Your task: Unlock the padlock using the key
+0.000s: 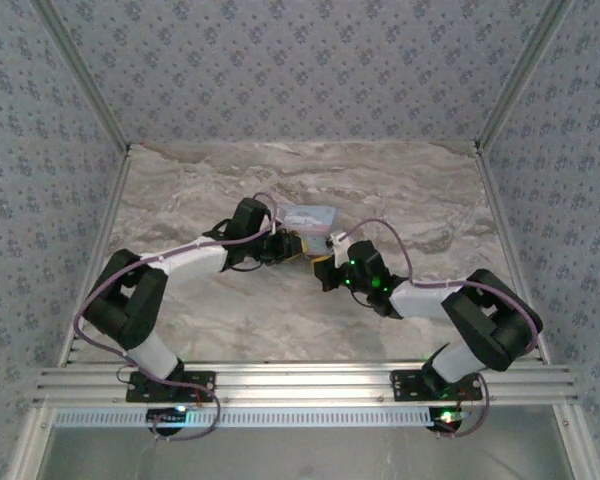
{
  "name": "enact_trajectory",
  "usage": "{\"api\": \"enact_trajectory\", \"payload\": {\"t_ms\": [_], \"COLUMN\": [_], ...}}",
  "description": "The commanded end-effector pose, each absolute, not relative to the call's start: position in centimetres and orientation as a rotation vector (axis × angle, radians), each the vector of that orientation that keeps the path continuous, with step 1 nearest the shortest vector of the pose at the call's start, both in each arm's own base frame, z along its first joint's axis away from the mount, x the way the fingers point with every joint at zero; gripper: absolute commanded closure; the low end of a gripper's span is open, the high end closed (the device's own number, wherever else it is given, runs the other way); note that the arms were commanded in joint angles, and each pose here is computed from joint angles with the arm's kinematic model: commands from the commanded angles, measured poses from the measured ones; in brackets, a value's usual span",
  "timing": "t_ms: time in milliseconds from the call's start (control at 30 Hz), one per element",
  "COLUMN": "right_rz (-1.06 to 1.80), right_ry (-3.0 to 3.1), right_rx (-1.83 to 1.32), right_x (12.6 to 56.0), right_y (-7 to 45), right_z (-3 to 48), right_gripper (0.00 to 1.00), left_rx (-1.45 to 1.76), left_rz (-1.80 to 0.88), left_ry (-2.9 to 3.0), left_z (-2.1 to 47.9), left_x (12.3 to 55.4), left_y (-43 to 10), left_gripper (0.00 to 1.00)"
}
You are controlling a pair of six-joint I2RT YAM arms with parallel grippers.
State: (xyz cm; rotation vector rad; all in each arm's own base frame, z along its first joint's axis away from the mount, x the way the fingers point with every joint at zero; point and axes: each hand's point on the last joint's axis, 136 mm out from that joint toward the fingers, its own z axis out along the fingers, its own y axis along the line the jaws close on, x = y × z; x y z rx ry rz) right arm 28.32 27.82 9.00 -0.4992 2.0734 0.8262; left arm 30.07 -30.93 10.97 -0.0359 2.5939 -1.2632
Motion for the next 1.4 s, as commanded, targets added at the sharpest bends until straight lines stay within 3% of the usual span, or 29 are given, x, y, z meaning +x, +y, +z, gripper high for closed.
{"api": "enact_trajectory", "payload": {"t_ms": [0,1367], "right_rz": [0.86,0.889], "right_ry": [2.024,1.814], "right_rx": [-0.49,-0.465], "right_x": [28.2,30.8], "right_y": [28.2,30.5], "right_z": [10.3,13.3], "right_gripper": [1.0,1.0], "left_rx": [-0.003,0.01], "left_rz": [-1.307,-1.338], "left_ry": [2.512,2.522], "left_z": [13.4,13.5], "left_x": [31.0,30.7], "left_y": [-31.7,-32.3], "left_gripper": [0.8,0.8]}}
